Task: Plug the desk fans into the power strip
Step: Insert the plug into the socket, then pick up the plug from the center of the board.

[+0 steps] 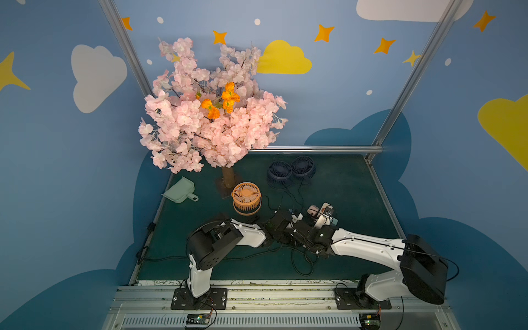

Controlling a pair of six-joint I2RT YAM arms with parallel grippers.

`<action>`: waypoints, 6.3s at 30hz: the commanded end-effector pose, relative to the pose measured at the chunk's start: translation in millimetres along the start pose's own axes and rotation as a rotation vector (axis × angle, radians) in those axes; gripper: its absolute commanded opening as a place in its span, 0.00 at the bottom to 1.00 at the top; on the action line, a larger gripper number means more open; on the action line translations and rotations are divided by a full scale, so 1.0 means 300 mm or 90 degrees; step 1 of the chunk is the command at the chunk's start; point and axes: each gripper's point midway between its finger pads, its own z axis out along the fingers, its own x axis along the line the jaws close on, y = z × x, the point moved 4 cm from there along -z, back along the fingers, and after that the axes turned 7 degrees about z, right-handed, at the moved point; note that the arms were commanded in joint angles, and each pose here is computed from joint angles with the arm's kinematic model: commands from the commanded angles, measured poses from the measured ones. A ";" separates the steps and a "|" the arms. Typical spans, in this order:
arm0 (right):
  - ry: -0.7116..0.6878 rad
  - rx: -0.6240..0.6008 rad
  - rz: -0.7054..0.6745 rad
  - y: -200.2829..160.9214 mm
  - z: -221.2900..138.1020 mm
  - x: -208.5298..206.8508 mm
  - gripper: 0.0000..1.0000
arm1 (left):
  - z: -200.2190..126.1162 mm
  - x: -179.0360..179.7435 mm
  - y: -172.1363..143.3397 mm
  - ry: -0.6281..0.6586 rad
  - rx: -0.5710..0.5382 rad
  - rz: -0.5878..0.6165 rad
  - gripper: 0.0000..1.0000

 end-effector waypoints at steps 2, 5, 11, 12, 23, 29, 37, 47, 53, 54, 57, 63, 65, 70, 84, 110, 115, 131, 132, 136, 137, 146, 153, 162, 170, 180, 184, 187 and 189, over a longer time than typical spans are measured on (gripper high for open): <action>-0.130 0.219 -0.070 -0.246 0.047 -0.173 0.00 | 0.014 0.009 -0.021 -0.013 0.009 -0.003 0.41; -0.136 0.235 -0.073 -0.267 0.053 -0.175 0.00 | 0.014 0.006 -0.019 -0.014 0.007 -0.003 0.41; -0.173 0.271 -0.064 -0.322 0.071 -0.230 0.00 | 0.014 0.001 -0.014 -0.018 0.005 -0.005 0.40; -0.170 0.277 -0.077 -0.325 0.069 -0.226 0.00 | 0.013 0.000 -0.015 -0.019 0.006 -0.006 0.40; -0.207 0.342 -0.058 -0.438 0.113 -0.244 0.00 | -0.001 -0.004 -0.027 -0.022 0.007 0.002 0.40; -0.214 0.365 -0.060 -0.457 0.127 -0.245 0.00 | -0.023 -0.007 -0.031 -0.020 0.002 0.004 0.40; -0.101 0.279 -0.102 -0.253 0.029 -0.091 0.00 | -0.054 -0.035 -0.007 -0.022 -0.004 0.025 0.42; 0.028 0.169 -0.086 0.089 -0.175 0.015 0.96 | -0.148 -0.015 0.061 0.035 -0.039 0.057 0.74; 0.081 0.127 -0.092 0.214 -0.263 -0.064 0.98 | -0.215 -0.007 0.113 0.059 -0.079 0.068 0.80; 0.095 0.115 -0.090 0.239 -0.278 -0.074 0.98 | -0.228 -0.009 0.121 0.065 -0.087 0.073 0.80; 0.163 0.087 -0.092 0.328 -0.324 -0.076 0.98 | -0.265 -0.022 0.142 0.077 -0.106 0.093 0.81; 0.207 0.154 -0.121 0.470 -0.303 0.000 0.97 | -0.318 -0.058 0.188 0.086 -0.121 0.131 0.81; 0.206 0.172 -0.137 0.501 -0.264 0.038 0.96 | -0.329 -0.069 0.208 0.092 -0.123 0.143 0.81; 0.192 0.277 -0.151 0.500 -0.097 0.129 0.79 | -0.345 -0.063 0.234 0.114 -0.139 0.144 0.81; 0.022 0.417 -0.060 0.324 0.264 0.206 0.65 | -0.403 -0.011 0.179 0.144 -0.164 0.115 0.81; -0.123 0.366 0.124 0.192 0.355 0.206 0.71 | -0.480 0.005 0.152 0.167 -0.173 0.132 0.82; -0.149 0.357 0.112 0.185 0.379 0.197 0.71 | -0.488 0.004 0.150 0.170 -0.171 0.134 0.82; -0.160 0.350 0.066 0.149 0.448 0.207 0.51 | -0.515 -0.012 0.151 0.173 -0.178 0.141 0.82; -0.153 0.354 0.059 0.146 0.450 0.211 0.49 | -0.519 -0.012 0.154 0.175 -0.180 0.142 0.82; -0.114 0.353 0.018 0.163 0.429 0.233 0.42 | -0.531 -0.027 0.165 0.173 -0.189 0.144 0.82; -0.100 0.348 0.005 0.176 0.418 0.239 0.42 | -0.534 -0.029 0.171 0.173 -0.192 0.143 0.83; 0.107 0.280 -0.196 0.281 0.239 0.309 0.37 | -0.603 -0.026 0.250 0.161 -0.253 0.076 0.83; 0.322 0.116 -0.456 0.281 0.011 0.407 0.36 | -0.681 -0.097 0.343 0.135 -0.296 0.048 0.89; 0.564 -0.089 -0.571 0.267 -0.161 0.415 0.32 | -0.665 -0.139 0.376 0.038 -0.269 -0.009 0.91; 0.627 -0.139 -0.638 0.229 -0.214 0.389 0.30 | -0.623 -0.179 0.416 -0.037 -0.244 -0.013 0.84; 0.665 -0.181 -0.682 0.221 -0.267 0.390 0.30 | -0.569 -0.140 0.410 -0.035 -0.218 -0.037 0.71; 0.697 -0.175 -0.700 0.201 -0.289 0.390 0.30 | -0.550 -0.129 0.410 -0.039 -0.211 -0.039 0.64; 0.700 -0.167 -0.702 0.196 -0.290 0.384 0.30 | -0.536 -0.132 0.405 -0.052 -0.196 -0.040 0.56; 0.702 -0.160 -0.703 0.191 -0.290 0.381 0.30 | -0.530 -0.136 0.402 -0.059 -0.192 -0.040 0.51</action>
